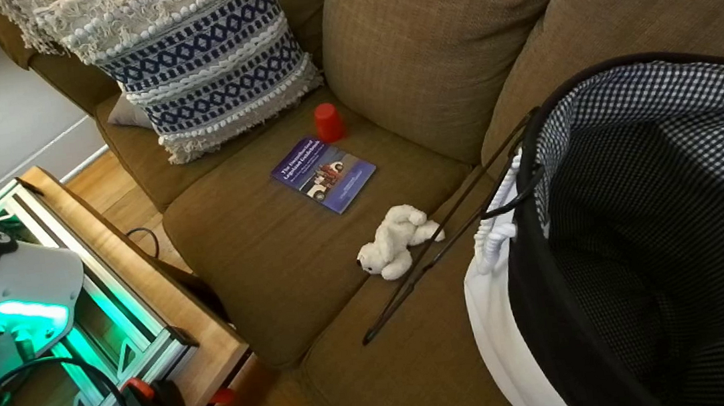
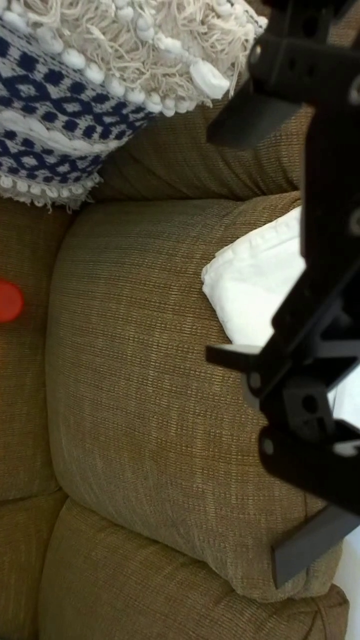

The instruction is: Pick up the towel, then fold it

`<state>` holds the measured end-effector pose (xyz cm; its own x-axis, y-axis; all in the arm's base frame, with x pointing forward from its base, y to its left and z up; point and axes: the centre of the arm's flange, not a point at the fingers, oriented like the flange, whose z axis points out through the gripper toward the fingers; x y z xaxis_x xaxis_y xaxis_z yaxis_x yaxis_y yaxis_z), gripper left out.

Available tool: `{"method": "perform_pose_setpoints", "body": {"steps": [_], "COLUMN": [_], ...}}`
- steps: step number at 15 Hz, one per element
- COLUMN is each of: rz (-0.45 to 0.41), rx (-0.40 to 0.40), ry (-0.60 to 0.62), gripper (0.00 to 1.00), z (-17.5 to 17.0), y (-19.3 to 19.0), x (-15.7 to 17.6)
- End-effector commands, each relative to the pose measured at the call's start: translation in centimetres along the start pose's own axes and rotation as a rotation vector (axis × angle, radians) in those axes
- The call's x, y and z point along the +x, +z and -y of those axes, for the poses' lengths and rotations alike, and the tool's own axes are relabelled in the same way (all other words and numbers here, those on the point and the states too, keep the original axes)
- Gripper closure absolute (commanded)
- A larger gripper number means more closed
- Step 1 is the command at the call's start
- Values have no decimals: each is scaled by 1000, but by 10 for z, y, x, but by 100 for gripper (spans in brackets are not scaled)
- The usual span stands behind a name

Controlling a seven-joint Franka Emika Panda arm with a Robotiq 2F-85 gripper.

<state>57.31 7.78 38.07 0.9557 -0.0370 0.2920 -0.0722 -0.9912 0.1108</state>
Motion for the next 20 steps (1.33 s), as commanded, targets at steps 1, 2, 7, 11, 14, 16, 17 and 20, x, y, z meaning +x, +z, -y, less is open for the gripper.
{"method": "perform_pose_setpoints", "body": {"steps": [1, 2, 7, 11, 14, 16, 17, 20], "rz": [0, 1, -24, -45, 3, 75, 131, 195], "rx": [-1, -1, -60, -72, -82, -137, -167, -277], "ry": [0, 1, 72, 60, 2, 21, 34, 42], "gripper": [0, 0, 0, 0, 0, 0, 0, 0], "z": [0, 0, 25, 64, 105, 110, 106, 94], "y": [-1, -1, 17, 39, 67, 88, 98, 130], "x": [0, 1, 44, 83, 102, 106, 103, 107]}}
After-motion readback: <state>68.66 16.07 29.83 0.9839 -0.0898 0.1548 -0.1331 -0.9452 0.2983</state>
